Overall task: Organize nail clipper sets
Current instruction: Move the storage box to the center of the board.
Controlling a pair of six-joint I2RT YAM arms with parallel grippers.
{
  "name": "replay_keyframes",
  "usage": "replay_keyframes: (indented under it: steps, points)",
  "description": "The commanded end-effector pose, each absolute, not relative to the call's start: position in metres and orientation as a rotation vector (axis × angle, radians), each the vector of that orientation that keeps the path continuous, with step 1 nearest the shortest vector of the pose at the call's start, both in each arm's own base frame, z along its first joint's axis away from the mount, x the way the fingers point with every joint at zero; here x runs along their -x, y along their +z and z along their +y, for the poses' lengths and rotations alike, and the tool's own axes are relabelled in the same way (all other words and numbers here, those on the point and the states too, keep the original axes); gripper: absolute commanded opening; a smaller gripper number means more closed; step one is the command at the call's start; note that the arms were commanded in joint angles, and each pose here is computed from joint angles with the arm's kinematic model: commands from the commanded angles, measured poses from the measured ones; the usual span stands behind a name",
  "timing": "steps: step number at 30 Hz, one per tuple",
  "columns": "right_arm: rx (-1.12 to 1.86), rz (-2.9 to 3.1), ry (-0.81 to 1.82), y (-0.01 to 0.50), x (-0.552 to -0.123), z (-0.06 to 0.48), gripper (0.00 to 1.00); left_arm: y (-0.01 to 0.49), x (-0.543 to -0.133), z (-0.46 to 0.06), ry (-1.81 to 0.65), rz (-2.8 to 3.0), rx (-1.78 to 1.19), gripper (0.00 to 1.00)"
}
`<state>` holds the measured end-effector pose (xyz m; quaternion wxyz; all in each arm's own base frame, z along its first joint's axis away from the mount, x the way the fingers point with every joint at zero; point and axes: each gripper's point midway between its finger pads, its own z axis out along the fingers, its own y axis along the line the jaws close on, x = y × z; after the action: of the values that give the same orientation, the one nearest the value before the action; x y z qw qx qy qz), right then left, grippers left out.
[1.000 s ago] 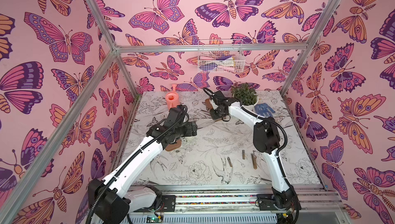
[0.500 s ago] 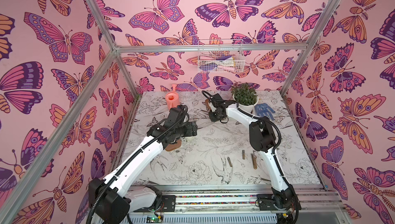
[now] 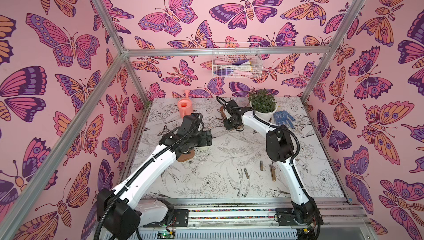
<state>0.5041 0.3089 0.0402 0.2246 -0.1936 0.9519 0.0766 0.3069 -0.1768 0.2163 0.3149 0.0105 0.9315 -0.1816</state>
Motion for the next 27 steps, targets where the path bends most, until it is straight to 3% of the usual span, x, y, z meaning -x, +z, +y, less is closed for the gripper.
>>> replay_keyframes:
  steps: [1, 2, 13, 27]
  points:
    - [0.598, 2.677, 0.186, 0.021, -0.491, 0.311, 0.04, 0.215, -0.305, -0.176, -0.478, 2.471, -0.037, 0.84]
    - [0.598, 2.678, 0.184, 0.02, -0.49, 0.311, 0.0, 0.215, -0.306, -0.176, -0.479, 2.469, -0.038, 0.84]
    - [0.694, 2.668, 0.15, 0.032, -0.442, 0.315, 0.0, 0.222, -0.298, -0.174, -0.501, 2.452, -0.032, 0.84]
    - [0.855, 2.677, 0.251, 0.027, -0.309, 0.324, 0.0, 0.226, -0.29, -0.169, -0.514, 2.443, -0.019, 0.84]
